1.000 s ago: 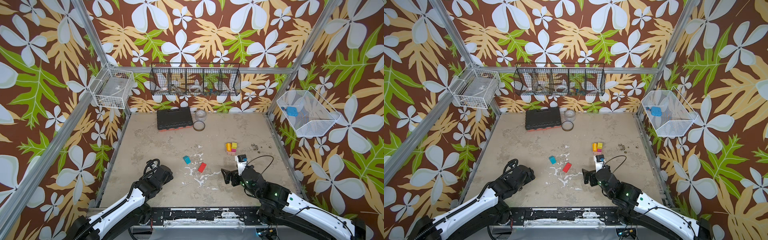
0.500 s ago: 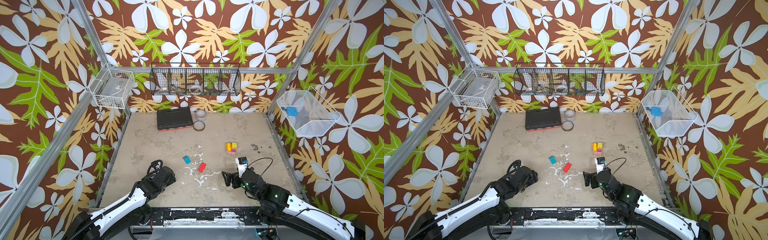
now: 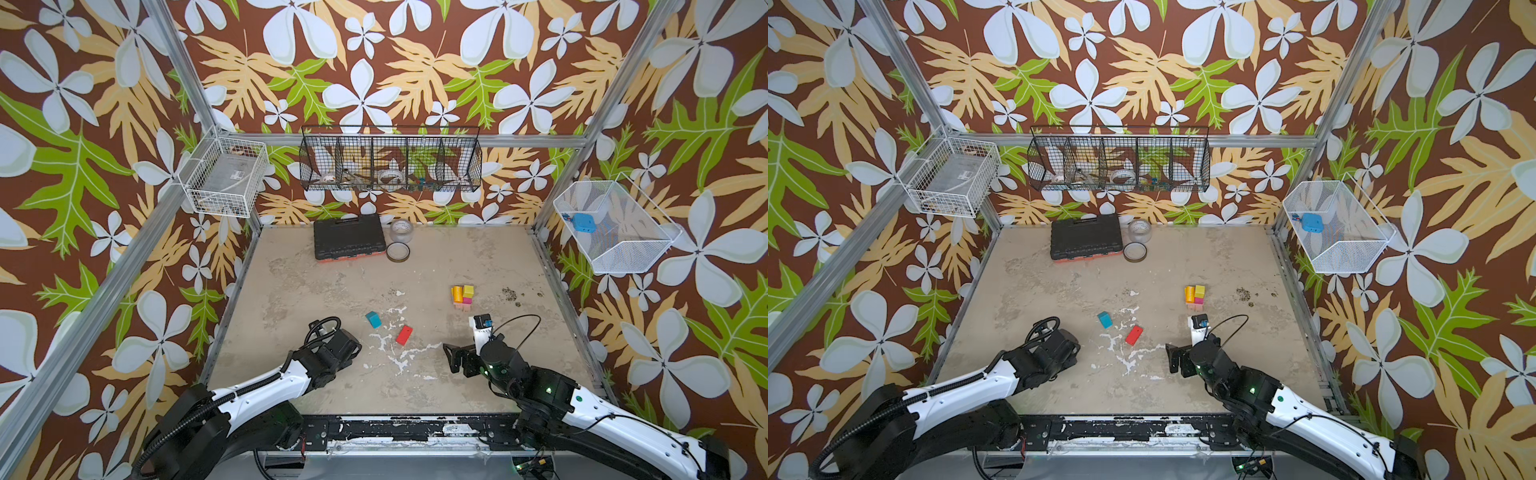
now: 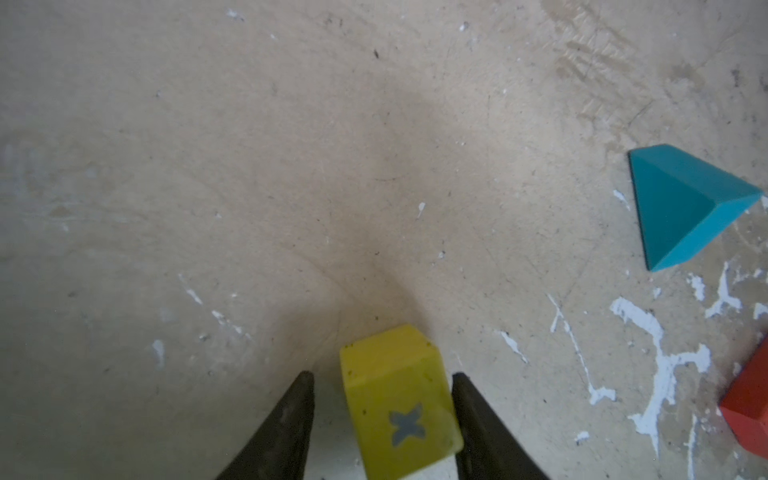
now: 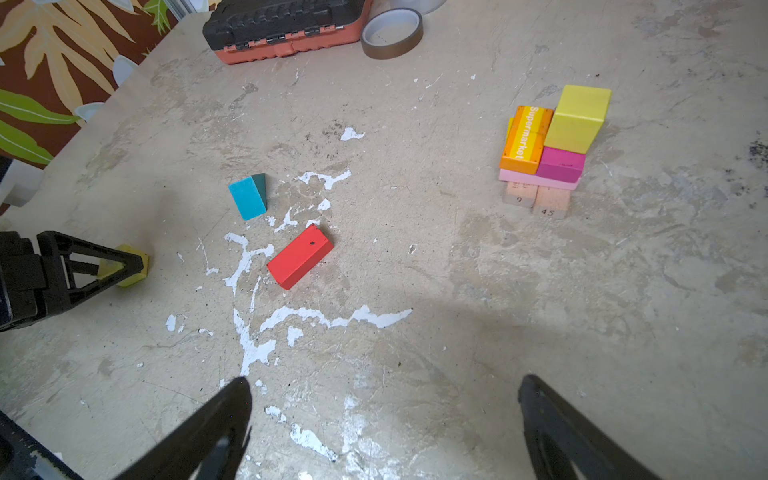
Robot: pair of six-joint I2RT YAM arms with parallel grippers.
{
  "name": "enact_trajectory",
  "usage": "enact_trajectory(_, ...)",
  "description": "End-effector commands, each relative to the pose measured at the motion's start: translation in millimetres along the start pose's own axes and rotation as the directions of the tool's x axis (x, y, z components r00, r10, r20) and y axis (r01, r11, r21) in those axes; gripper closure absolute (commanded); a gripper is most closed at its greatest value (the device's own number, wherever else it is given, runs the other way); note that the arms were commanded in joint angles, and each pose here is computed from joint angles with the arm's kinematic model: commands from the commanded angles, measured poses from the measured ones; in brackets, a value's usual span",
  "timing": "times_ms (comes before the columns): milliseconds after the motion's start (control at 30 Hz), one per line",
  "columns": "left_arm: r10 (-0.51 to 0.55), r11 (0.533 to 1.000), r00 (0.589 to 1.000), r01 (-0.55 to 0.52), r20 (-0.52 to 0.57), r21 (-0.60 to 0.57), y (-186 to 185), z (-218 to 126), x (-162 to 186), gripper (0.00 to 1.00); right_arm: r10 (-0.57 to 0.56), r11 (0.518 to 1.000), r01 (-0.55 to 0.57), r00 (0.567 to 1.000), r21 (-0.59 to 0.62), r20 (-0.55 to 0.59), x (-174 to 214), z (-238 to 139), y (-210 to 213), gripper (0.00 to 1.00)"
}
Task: Build the wood block tower
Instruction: 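Lower the left gripper and grasp the yellow X-marked cube, then lift the yellow X cube with the left gripper and carry it toward the tower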
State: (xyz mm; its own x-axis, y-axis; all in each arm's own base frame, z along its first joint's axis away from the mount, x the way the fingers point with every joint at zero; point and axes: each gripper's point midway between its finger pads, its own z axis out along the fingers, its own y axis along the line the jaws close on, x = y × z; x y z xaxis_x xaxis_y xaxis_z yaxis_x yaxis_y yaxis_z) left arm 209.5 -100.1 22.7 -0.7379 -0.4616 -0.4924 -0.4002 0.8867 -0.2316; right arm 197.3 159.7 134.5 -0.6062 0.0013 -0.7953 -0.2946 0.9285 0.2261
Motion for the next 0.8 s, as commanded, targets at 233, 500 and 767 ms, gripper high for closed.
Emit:
enact_trajectory(233,0.006,0.996,1.0,-0.003,0.027,-0.089,9.5,6.2,-2.4,0.55,0.006,1.0,-0.006,1.0,0.005,0.012,-4.3,0.3,0.7,0.0)
enact_trajectory(500,0.021,0.99,0.999,-0.014,0.046,-0.14,14.6,7.1,-5.8,0.57,0.003,1.0,-0.003,1.0,0.01,0.008,-3.5,1.3,0.3,0.0)
enact_trajectory(767,0.035,0.987,0.998,-0.026,0.055,-0.16,16.1,6.0,-8.2,0.63,0.002,1.0,-0.002,1.0,0.01,0.005,-3.1,1.6,0.5,0.0)
